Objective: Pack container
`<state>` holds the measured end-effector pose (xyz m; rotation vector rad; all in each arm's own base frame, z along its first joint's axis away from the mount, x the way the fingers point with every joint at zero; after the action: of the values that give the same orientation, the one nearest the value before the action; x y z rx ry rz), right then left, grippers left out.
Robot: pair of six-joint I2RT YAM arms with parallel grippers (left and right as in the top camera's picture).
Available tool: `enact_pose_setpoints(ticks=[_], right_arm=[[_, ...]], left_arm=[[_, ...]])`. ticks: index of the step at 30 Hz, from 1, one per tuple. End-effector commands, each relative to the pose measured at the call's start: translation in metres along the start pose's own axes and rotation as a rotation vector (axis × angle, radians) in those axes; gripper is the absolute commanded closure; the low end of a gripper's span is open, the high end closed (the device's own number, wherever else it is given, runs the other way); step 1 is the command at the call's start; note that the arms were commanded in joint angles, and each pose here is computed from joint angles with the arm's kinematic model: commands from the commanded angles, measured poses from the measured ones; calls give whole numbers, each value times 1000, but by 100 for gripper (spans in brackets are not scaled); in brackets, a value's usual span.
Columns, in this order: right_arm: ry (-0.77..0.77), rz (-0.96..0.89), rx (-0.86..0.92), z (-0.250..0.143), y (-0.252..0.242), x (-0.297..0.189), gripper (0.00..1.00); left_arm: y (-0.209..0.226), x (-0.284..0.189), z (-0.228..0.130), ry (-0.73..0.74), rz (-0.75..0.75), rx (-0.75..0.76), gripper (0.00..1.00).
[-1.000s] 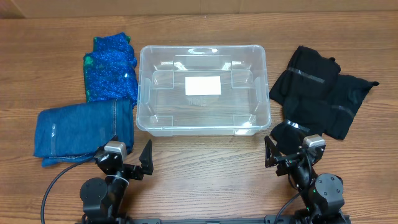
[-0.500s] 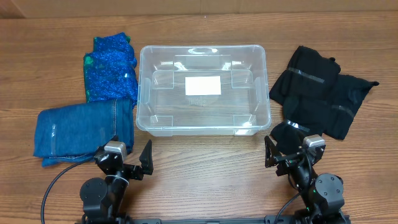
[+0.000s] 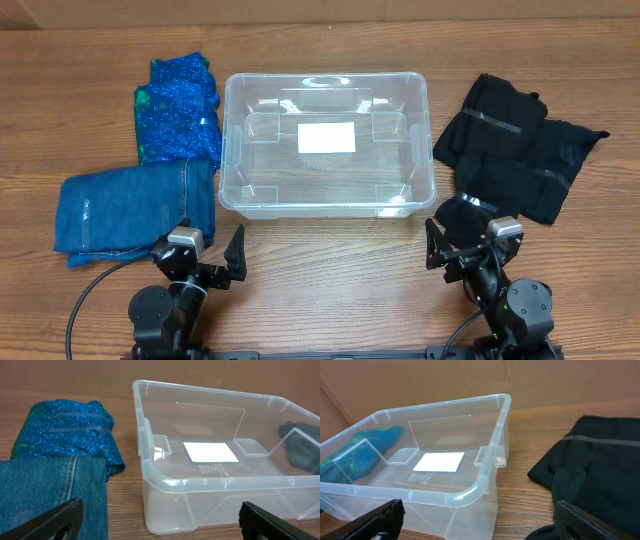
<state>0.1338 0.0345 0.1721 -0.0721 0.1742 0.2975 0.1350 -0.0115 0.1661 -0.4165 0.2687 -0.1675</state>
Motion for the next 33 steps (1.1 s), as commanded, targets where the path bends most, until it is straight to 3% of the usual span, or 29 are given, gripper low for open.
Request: enact_pose_setpoints(ticks=[1,27,33], right_arm=[[-13,-10,4,1,-1,0,0],[-13,-14,3,1,-1,0,0],[-13,-14,4,1,-1,0,0]], left_arm=[[0,0,-1,-5,-10,18,0],[-3,0,4,-38,-25,28,0],[-6,-4,9,-17,-18,-91,0]])
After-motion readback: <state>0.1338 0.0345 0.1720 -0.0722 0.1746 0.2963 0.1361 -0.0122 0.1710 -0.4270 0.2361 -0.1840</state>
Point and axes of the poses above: each gripper's point midway between its finger pads, its own x axis out along the fingers, its own y axis along the line the jaws close on, z = x × y, the point moved 10 cm from there along -x, back along the fingers, and after that the axes turned 15 degrees about -x, right-handed, at the moved point
